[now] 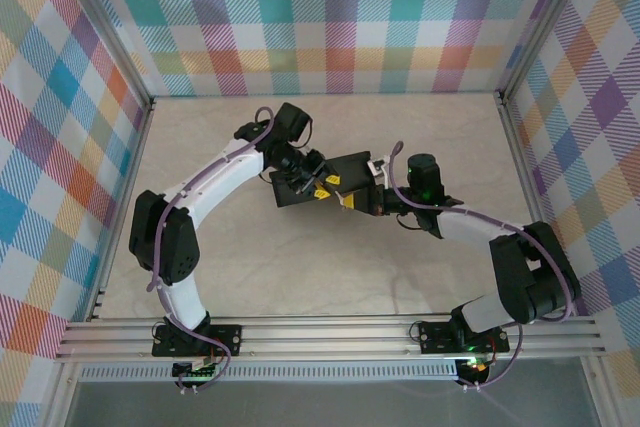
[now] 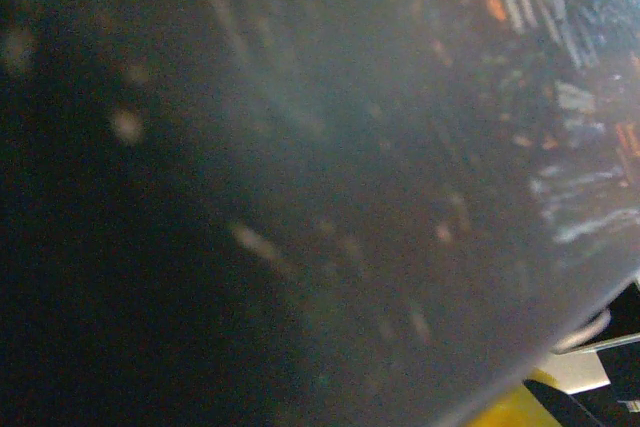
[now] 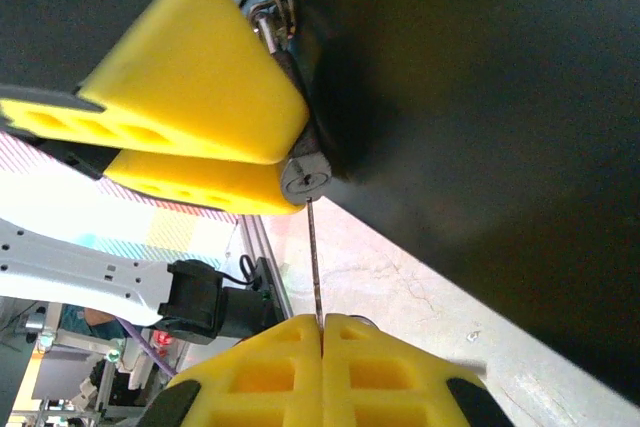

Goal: Unlock the padlock with the key

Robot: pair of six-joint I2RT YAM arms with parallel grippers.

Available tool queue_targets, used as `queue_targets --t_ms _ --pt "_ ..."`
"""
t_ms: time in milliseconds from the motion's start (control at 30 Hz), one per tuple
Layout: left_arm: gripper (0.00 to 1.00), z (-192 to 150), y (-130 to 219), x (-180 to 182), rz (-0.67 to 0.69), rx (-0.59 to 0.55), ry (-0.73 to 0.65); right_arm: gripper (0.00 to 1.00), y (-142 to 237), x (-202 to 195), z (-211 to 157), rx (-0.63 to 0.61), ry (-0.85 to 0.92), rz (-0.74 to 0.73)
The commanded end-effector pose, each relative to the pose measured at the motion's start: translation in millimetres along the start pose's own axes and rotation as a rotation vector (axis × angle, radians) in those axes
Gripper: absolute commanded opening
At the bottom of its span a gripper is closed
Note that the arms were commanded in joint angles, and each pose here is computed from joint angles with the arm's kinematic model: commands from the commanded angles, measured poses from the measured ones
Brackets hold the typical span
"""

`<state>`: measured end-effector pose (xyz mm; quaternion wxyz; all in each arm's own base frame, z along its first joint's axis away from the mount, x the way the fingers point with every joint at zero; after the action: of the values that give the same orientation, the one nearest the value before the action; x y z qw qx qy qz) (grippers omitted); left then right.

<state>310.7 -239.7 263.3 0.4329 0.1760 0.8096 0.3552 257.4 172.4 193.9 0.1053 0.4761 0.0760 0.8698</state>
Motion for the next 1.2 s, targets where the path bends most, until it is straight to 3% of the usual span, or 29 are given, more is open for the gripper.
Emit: queue_targets --t_ms 0,1167 --pt "0.0 -12 24 -7 -0.09 0.061 -0.065 0.03 6 15 3 -0.01 0.102 0.067" --pt "0.0 -18 28 -7 -0.092 0.092 -0.104 0.02 -7 6 28 -0.007 0.087 0.08"
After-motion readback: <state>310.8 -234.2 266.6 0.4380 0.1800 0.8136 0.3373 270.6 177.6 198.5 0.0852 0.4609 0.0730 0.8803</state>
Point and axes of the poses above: each hand's point on the last joint's axis, 136 mm out from that joint toward the fingers, its own y axis back along the fingers, its own x axis along the line the jaws close on, z = x × y, the point moved 10 cm from there along y, back along the fingers, and after that the axes turned 5 degrees about y, right-handed, at the moved point
